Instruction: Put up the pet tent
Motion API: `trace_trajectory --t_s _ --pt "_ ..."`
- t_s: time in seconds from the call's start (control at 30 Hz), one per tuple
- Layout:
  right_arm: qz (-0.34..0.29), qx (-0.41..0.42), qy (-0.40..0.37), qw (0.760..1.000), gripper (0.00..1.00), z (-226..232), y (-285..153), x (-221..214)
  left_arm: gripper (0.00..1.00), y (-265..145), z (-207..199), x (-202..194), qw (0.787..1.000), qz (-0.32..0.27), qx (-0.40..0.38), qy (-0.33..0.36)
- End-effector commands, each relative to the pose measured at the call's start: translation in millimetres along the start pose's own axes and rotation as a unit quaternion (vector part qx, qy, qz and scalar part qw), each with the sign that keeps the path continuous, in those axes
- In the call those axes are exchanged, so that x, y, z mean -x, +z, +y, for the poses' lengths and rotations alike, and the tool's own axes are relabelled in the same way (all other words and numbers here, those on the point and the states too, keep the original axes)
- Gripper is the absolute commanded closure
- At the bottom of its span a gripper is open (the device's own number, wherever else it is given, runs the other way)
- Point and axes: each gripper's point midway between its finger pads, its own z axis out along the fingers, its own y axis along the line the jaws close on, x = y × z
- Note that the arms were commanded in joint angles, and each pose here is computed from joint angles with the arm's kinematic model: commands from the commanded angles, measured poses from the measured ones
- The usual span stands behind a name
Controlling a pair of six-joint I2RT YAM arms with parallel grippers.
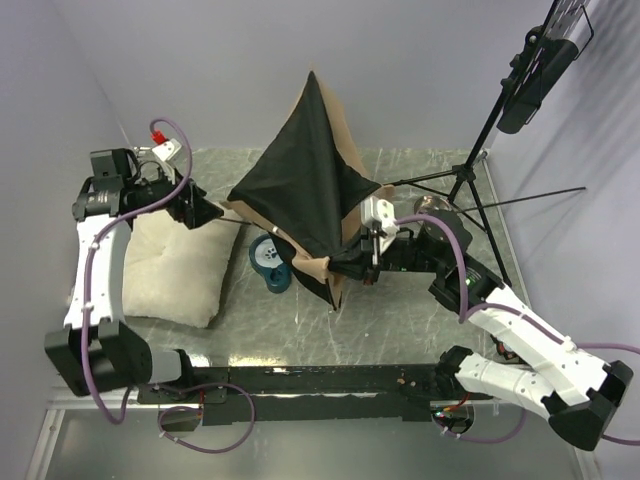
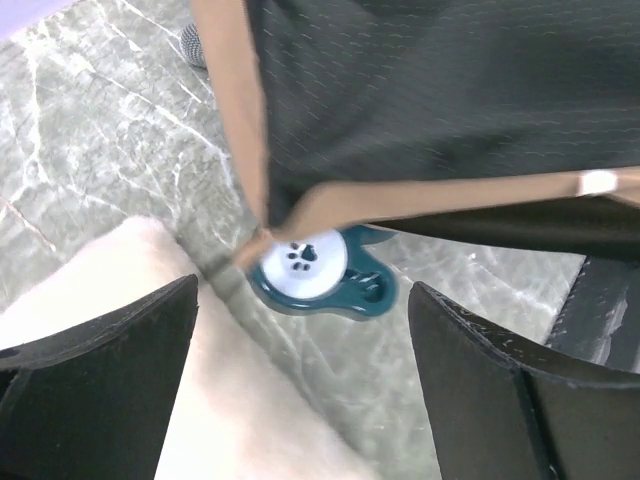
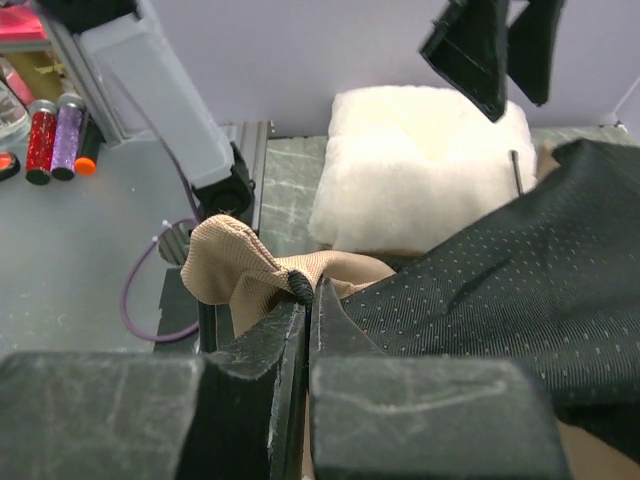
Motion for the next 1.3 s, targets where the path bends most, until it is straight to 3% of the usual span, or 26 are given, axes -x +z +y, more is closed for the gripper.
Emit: trace_trajectory --t_s 0.0,0.03,0.17,0.23,0.27,0.33,0.4,0.53,0.6,0.77,0.93,1.13,1.27 --pt "0.028 -0.022 0.012 0.999 1.00 1 -11 -25 0.12 18 15 -5 0.994 -0.018 -0.049 0.096" --pt "0.029 -0.025 0.011 0.999 1.00 1 -13 -27 0.13 23 14 -10 0.989 -0.012 -0.070 0.132" --pt "0.040 -0.035 0.013 0.999 1.00 1 -18 -35 0.20 41 -2 -24 0.977 0.011 -0.143 0.157" --pt "0.048 -0.040 0.012 0.998 0.99 1 -20 -40 0.34 49 -13 -27 0.973 0.019 -0.173 0.151" --pt "0.051 -0.041 0.011 0.998 0.97 1 -21 -41 0.48 52 -19 -28 0.971 0.022 -0.183 0.149" --pt "0.058 -0.045 0.010 0.997 0.93 1 -24 -45 0.65 54 -26 -24 0.970 0.018 -0.193 0.149" --pt "0.070 -0.051 0.007 0.996 0.83 2 -28 -49 0.79 52 -31 -19 0.970 0.013 -0.190 0.150" --pt "0.117 -0.064 -0.010 0.991 0.41 5 -46 -62 0.91 46 -39 -3 0.974 0.013 -0.163 0.155" --pt "0.143 -0.076 -0.026 0.986 0.24 5 -57 -68 0.94 43 -47 6 0.972 0.013 -0.155 0.178" --pt "0.173 -0.123 -0.119 0.970 0.06 -10 -80 -50 0.93 41 -75 31 0.965 0.000 -0.147 0.219" --pt "0.175 -0.150 -0.181 0.956 0.01 -22 -91 -15 0.93 36 -88 58 0.966 -0.019 -0.129 0.224" --pt "0.244 -0.144 -0.201 0.938 0.00 -20 -113 -46 0.94 31 -84 59 0.971 0.001 -0.107 0.216" --pt "0.229 -0.159 -0.215 0.936 0.00 -18 -118 -27 0.94 25 -89 63 0.971 -0.004 -0.102 0.215"
